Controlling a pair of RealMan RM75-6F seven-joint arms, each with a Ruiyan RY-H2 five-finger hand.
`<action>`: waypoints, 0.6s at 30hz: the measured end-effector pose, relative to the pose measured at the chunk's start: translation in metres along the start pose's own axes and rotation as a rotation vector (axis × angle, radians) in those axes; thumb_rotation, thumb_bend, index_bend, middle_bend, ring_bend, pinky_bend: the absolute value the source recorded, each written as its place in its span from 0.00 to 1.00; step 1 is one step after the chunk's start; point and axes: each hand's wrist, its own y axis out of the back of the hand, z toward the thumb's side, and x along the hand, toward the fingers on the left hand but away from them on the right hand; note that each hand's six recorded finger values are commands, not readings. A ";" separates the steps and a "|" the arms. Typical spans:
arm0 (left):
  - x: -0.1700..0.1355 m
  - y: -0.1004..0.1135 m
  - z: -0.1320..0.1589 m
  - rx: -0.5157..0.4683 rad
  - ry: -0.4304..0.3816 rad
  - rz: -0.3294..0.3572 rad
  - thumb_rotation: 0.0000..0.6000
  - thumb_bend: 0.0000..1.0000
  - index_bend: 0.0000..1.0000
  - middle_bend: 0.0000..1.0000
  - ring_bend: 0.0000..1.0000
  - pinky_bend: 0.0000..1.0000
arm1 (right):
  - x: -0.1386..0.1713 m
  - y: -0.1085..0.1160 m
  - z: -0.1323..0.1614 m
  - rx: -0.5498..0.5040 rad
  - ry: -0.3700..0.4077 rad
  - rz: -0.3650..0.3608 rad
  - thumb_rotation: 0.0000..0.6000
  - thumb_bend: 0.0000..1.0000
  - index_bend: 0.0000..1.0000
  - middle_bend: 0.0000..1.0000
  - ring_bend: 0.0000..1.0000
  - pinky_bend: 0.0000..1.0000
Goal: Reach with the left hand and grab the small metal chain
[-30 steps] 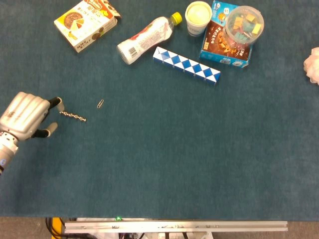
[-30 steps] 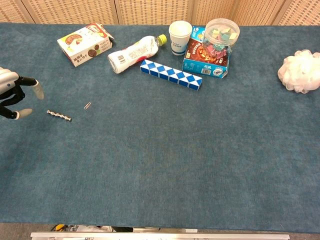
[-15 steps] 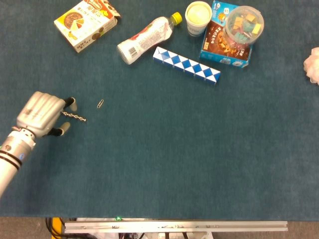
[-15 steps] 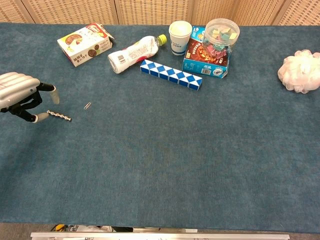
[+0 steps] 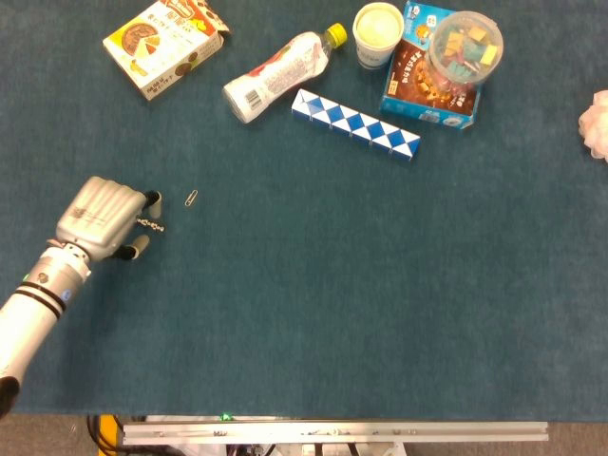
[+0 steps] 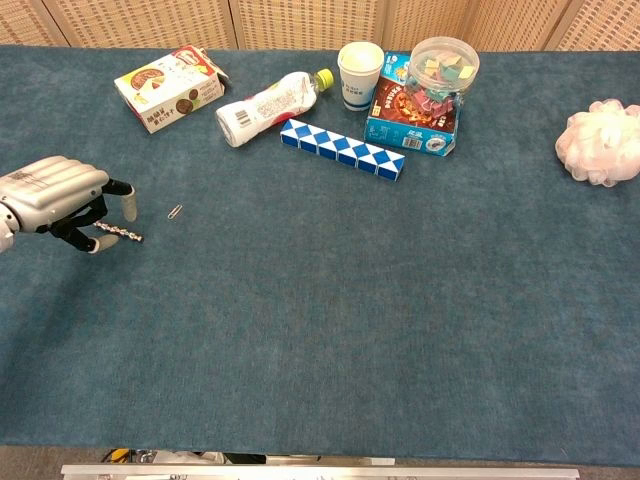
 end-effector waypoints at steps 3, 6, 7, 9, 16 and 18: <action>0.004 -0.003 0.004 0.009 -0.003 -0.005 1.00 0.31 0.41 0.91 0.91 0.96 | 0.003 0.002 -0.003 0.000 -0.010 -0.005 1.00 0.33 0.52 0.52 0.43 0.46; 0.006 -0.004 0.006 0.010 -0.003 -0.005 1.00 0.31 0.42 0.91 0.91 0.96 | 0.004 0.003 -0.004 0.001 -0.013 -0.006 1.00 0.33 0.52 0.52 0.43 0.46; 0.006 -0.004 0.007 0.009 -0.004 -0.006 1.00 0.31 0.43 0.91 0.91 0.96 | 0.005 0.003 -0.005 0.002 -0.015 -0.006 1.00 0.33 0.52 0.52 0.43 0.46; 0.008 -0.006 0.008 0.005 -0.003 -0.008 1.00 0.31 0.43 0.91 0.92 0.96 | 0.006 0.004 -0.006 0.002 -0.017 -0.007 1.00 0.33 0.52 0.52 0.43 0.46; 0.017 -0.013 0.005 -0.008 0.031 -0.016 1.00 0.31 0.44 0.92 0.92 0.97 | 0.006 0.004 -0.007 -0.001 -0.016 -0.008 1.00 0.33 0.52 0.52 0.43 0.46; 0.017 -0.014 0.004 -0.009 0.038 -0.019 1.00 0.31 0.44 0.92 0.92 0.97 | 0.006 0.004 -0.008 -0.002 -0.017 -0.008 1.00 0.33 0.52 0.53 0.43 0.46</action>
